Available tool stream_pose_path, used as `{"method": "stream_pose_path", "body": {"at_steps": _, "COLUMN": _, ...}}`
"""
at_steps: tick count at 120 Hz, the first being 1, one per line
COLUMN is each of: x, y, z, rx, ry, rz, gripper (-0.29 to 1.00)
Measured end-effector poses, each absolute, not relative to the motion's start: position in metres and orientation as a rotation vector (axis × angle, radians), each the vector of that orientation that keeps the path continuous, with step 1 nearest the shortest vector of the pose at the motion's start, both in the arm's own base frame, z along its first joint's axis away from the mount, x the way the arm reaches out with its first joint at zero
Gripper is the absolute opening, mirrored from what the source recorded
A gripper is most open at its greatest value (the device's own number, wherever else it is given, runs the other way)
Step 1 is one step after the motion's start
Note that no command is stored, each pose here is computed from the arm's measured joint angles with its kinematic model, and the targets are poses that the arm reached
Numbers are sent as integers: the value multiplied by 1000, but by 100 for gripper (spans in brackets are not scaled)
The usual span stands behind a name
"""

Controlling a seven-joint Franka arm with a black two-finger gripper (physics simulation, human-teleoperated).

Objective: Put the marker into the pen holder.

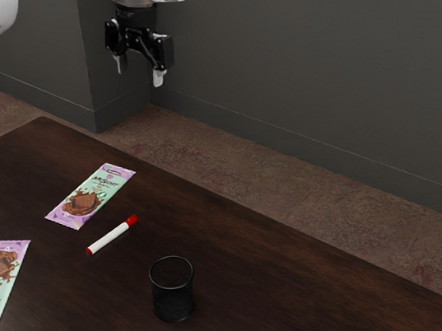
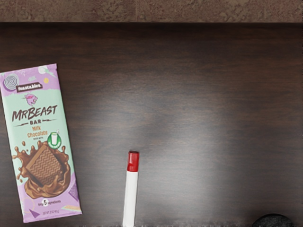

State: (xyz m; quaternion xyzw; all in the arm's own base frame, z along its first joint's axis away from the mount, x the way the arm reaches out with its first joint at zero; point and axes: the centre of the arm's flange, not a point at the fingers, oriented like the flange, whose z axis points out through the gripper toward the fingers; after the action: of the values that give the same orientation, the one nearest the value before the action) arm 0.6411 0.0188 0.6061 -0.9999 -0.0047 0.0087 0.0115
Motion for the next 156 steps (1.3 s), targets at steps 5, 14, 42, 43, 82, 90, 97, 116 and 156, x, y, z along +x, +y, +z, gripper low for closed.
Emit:
{"method": "stream_pose_path", "body": {"at_steps": 5, "x": 641, "y": 19, "z": 605, "rx": -3119, "ry": -7, "rz": 32, "gripper": 70}}
{"method": "stream_pose_path", "body": {"at_steps": 14, "x": 642, "y": 16, "z": 606, "rx": -3121, "ry": 14, "rz": 28, "gripper": 70}}
{"method": "stream_pose_path", "body": {"at_steps": 42, "x": 700, "y": 29, "z": 489, "rx": -3070, "ry": 12, "rz": 112, "gripper": 70}}
{"method": "stream_pose_path", "body": {"at_steps": 43, "x": 702, "y": 32, "z": 481, "rx": -3066, "ry": 6, "rz": 120, "gripper": 70}}
{"method": "stream_pose_path", "body": {"at_steps": 82, "x": 698, "y": 102, "z": 348, "rx": -3047, "ry": -24, "rz": 265, "gripper": 70}}
{"method": "stream_pose_path", "body": {"at_steps": 90, "x": 666, "y": 104, "z": 328, "rx": -3078, "ry": 7, "rz": 274, "gripper": 70}}
{"method": "stream_pose_path", "body": {"at_steps": 97, "x": 649, "y": 94, "z": 319, "rx": -3095, "ry": 64, "rz": 239, "gripper": 70}}
{"method": "stream_pose_path", "body": {"at_steps": 116, "x": 613, "y": 67, "z": 294, "rx": -3102, "ry": 204, "rz": 129, "gripper": 70}}
{"method": "stream_pose_path", "body": {"at_steps": 156, "x": 600, "y": 54, "z": 255, "rx": -3099, "ry": 295, "rz": 91, "gripper": 65}}
